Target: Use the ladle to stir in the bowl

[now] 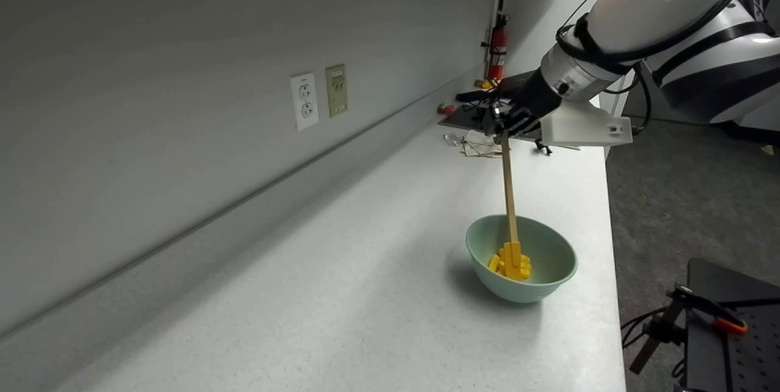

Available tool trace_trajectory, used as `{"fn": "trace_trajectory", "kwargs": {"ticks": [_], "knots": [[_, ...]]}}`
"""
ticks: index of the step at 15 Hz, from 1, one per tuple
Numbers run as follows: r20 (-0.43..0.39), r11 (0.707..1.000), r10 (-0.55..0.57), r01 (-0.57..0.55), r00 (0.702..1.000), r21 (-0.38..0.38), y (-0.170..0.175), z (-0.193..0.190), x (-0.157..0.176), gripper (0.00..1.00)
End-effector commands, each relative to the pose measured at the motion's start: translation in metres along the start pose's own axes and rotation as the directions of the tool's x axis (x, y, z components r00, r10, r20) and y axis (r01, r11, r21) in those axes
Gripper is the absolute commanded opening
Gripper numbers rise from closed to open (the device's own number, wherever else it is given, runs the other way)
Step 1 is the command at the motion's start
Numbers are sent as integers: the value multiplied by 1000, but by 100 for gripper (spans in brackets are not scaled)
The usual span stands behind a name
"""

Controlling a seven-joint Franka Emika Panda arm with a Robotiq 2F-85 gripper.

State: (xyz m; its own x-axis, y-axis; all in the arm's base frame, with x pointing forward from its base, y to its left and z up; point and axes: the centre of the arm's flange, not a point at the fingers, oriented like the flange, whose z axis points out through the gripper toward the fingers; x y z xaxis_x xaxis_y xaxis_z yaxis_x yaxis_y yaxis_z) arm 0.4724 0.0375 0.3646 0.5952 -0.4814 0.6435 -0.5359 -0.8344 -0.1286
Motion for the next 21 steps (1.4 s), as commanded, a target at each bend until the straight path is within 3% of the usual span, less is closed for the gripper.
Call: {"fn": "trace_trajectory", "kwargs": {"ticks": [1,8,14,21], "knots": [[33,998,-3,1,999,68,-15,-8,-7,2],[-27,999,-42,43,999,23,-19,-14,-18,2],[-164,997,-81,77,983,-32,-19,-19,-23,2],[-289,995,-98,91,952,-35,-20,-21,-24,2]]}}
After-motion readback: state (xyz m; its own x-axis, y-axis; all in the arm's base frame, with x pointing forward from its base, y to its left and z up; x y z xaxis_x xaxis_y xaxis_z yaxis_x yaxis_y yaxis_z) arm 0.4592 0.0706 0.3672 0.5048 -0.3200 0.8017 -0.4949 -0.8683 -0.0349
